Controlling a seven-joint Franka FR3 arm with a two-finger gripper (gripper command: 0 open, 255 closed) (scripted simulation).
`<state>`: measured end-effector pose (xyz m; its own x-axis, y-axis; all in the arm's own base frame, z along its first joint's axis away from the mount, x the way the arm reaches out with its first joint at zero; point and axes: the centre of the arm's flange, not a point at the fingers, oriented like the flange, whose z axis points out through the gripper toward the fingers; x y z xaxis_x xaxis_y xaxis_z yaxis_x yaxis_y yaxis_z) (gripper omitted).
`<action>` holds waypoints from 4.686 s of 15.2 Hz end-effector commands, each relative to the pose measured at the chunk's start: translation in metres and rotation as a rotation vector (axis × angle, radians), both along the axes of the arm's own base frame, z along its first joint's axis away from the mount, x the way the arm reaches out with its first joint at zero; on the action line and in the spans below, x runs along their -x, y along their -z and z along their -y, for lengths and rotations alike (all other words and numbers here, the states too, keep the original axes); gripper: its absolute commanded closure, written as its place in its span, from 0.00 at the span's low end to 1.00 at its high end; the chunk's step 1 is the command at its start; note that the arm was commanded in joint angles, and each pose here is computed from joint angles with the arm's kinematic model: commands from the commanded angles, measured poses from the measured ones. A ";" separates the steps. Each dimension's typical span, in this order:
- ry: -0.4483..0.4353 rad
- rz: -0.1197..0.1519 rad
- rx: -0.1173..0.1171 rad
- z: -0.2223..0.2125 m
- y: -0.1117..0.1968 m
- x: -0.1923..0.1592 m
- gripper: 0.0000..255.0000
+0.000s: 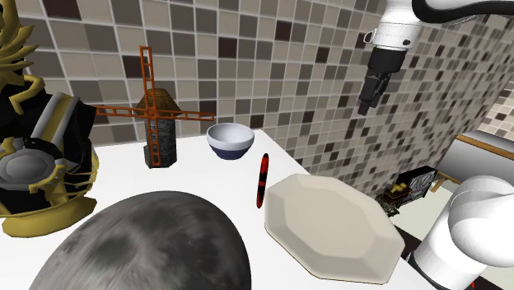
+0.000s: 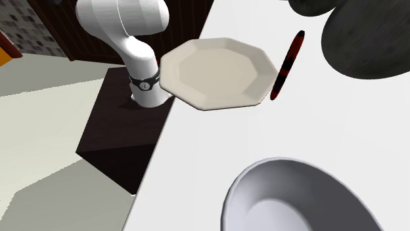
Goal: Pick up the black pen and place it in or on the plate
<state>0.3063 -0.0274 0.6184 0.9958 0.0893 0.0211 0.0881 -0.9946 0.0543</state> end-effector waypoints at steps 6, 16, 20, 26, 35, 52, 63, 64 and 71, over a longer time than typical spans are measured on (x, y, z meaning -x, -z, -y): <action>0.029 -0.001 -0.010 -0.064 0.007 -0.002 0.00; 0.086 -0.004 -0.031 -0.192 0.019 -0.011 0.00; 0.108 -0.005 -0.039 -0.243 0.024 -0.016 0.00; 0.143 -0.007 -0.052 -0.320 0.029 -0.027 0.00; 0.162 -0.008 -0.059 -0.364 0.058 -0.034 0.00; 0.162 -0.008 -0.059 -0.364 0.072 -0.035 1.00; 0.162 -0.008 -0.059 -0.364 0.030 -0.034 1.00; 0.162 -0.008 -0.059 -0.364 0.024 -0.034 1.00; 0.162 -0.008 -0.059 -0.364 -0.013 -0.034 1.00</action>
<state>0.3401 0.3369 0.6255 0.9972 -0.0738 0.0143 -0.0737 -0.9973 -0.0048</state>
